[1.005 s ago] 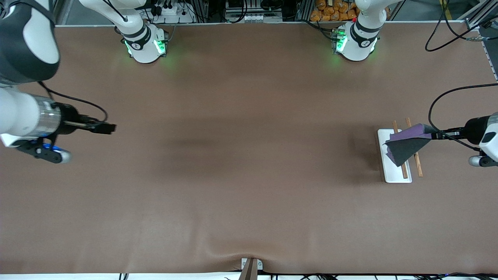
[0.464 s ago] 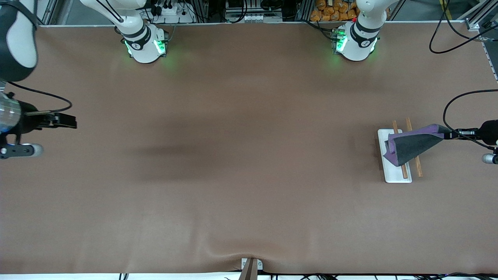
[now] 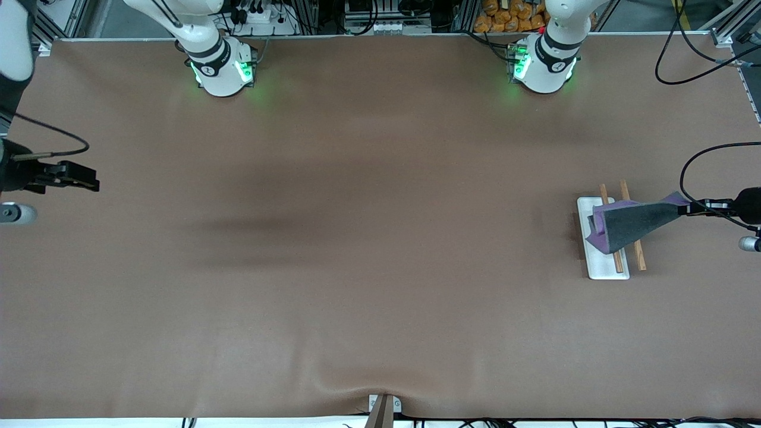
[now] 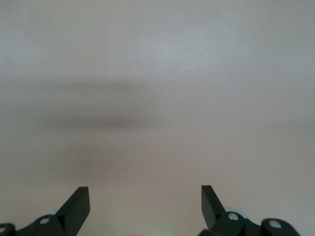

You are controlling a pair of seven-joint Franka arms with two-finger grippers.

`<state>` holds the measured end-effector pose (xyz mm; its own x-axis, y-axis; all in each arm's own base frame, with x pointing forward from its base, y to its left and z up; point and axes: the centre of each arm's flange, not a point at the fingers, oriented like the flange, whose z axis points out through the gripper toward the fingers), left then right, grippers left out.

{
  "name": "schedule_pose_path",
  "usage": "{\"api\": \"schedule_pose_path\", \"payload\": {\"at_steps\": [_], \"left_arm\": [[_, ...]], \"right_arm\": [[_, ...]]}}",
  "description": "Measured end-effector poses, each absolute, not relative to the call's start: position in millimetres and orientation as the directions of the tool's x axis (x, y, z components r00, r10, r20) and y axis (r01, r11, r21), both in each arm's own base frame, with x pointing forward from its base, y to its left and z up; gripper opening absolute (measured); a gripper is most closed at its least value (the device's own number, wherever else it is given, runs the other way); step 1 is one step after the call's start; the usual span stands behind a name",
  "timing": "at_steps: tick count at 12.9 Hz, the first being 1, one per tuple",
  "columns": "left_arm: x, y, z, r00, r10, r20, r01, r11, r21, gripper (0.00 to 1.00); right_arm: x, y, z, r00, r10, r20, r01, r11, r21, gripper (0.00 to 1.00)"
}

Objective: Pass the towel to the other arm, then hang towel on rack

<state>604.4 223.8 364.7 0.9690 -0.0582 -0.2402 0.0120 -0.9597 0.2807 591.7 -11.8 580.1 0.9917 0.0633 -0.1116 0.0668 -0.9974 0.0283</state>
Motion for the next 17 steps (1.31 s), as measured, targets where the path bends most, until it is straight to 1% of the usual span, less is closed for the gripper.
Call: {"api": "schedule_pose_path", "payload": {"at_steps": [3, 5, 6, 9, 12, 14, 17], "left_arm": [[605, 230, 368, 0.972, -0.048, -0.229, 0.018, -0.961, 0.277, 0.74], [609, 227, 383, 0.978, -0.051, -0.203, 0.006, -0.963, 0.269, 0.96], [612, 221, 398, 0.982, -0.057, -0.179, -0.009, -0.965, 0.261, 1.0], [617, 174, 475, 0.995, -0.041, -0.09, -0.021, -0.976, 0.215, 1.0], [610, 116, 543, 1.0, 0.018, -0.021, 0.022, -0.985, 0.171, 1.0], [603, 85, 572, 0.998, 0.06, 0.003, 0.059, -0.986, 0.154, 1.0], [590, 52, 602, 0.998, 0.058, 0.027, 0.054, -0.99, 0.134, 1.0]], "right_arm": [[559, -4, 561, 0.996, 0.068, -0.058, 0.069, -0.997, 0.017, 1.0], [547, -5, 556, 0.997, 0.061, -0.042, 0.062, -0.998, 0.019, 1.0], [546, -10, 555, 0.998, 0.052, -0.038, 0.053, -0.998, 0.017, 1.0], [548, -16, 562, 0.999, 0.04, -0.013, 0.04, -0.999, 0.015, 1.0], [550, -11, 577, 0.999, 0.049, 0.009, 0.049, -0.999, 0.014, 1.0], [552, -4, 593, 0.997, 0.061, 0.038, 0.06, -0.998, 0.014, 1.0], [553, 6, 605, 0.996, 0.079, 0.03, 0.078, -0.997, 0.01, 1.0]]}}
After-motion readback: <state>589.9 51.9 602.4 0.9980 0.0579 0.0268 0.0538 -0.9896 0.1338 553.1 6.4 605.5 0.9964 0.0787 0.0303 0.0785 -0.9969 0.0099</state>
